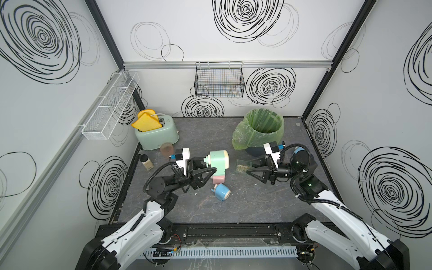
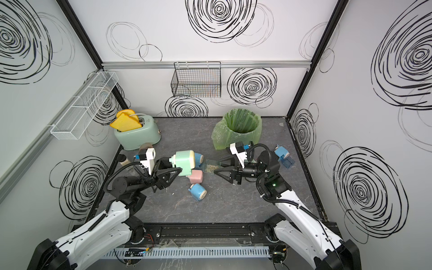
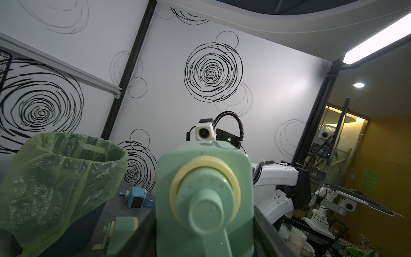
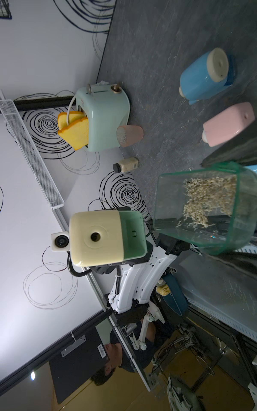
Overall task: Take out the pencil sharpener tray and clean the shavings
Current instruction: Open the container of the pencil sharpener, then pour the shavings into the trash bin.
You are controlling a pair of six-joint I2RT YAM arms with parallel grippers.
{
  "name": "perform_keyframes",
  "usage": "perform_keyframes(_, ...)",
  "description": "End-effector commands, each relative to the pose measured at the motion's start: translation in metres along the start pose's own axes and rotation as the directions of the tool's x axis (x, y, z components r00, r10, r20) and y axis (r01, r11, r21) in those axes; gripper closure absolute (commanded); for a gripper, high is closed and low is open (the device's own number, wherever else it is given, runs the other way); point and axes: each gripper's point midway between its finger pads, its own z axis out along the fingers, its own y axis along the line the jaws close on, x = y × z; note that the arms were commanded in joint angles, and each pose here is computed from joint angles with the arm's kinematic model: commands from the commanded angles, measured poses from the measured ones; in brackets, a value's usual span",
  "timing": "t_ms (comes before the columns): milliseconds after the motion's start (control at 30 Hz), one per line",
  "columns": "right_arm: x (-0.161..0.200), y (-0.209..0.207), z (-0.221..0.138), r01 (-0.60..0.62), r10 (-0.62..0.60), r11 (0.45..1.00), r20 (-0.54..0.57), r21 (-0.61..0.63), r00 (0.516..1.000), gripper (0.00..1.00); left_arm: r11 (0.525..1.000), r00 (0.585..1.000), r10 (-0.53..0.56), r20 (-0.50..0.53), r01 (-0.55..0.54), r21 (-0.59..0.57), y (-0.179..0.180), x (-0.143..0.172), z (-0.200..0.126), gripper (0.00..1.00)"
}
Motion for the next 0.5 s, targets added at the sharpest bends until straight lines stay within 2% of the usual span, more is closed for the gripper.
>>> perform_keyframes(0, -0.013, -0.013, -0.008, 0.06, -0.059, 0.994, -0.008, 0.097, 0.998, 0.47, 0.998, 0.998, 0.056, 0.02, -0.056, -0.028, 0.001, -0.024, 0.006, 0.55)
perform_keyframes(100, -0.035, -0.054, -0.012, 0.102, -0.092, 0.937, -0.044, 0.334, 0.995, 0.46, 0.996, 0.998, 0.056, -0.022, -0.057, -0.062, 0.007, -0.024, 0.01, 0.55)
perform_keyframes(167, -0.045, -0.093, -0.022, 0.121, -0.072, 0.841, -0.113, 0.527, 0.991, 0.47, 0.995, 0.997, 0.06, -0.05, -0.064, -0.08, 0.008, -0.024, 0.011, 0.55)
perform_keyframes(233, -0.056, -0.121, -0.031, 0.165, -0.062, 0.746, -0.18, 0.645, 0.982, 0.47, 0.991, 0.994, 0.072, -0.081, -0.08, -0.105, 0.01, -0.023, 0.011, 0.55)
perform_keyframes(333, -0.072, -0.154, -0.045, 0.251, -0.048, 0.595, -0.278, 0.764, 0.959, 0.47, 0.984, 0.987, 0.087, -0.133, -0.106, -0.146, 0.013, -0.018, 0.009, 0.55)
perform_keyframes(467, -0.092, -0.186, -0.07, 0.352, 0.007, 0.388, -0.385, 0.852, 0.923, 0.46, 0.983, 0.987, 0.096, -0.131, -0.114, -0.144, 0.007, -0.015, 0.005, 0.55)
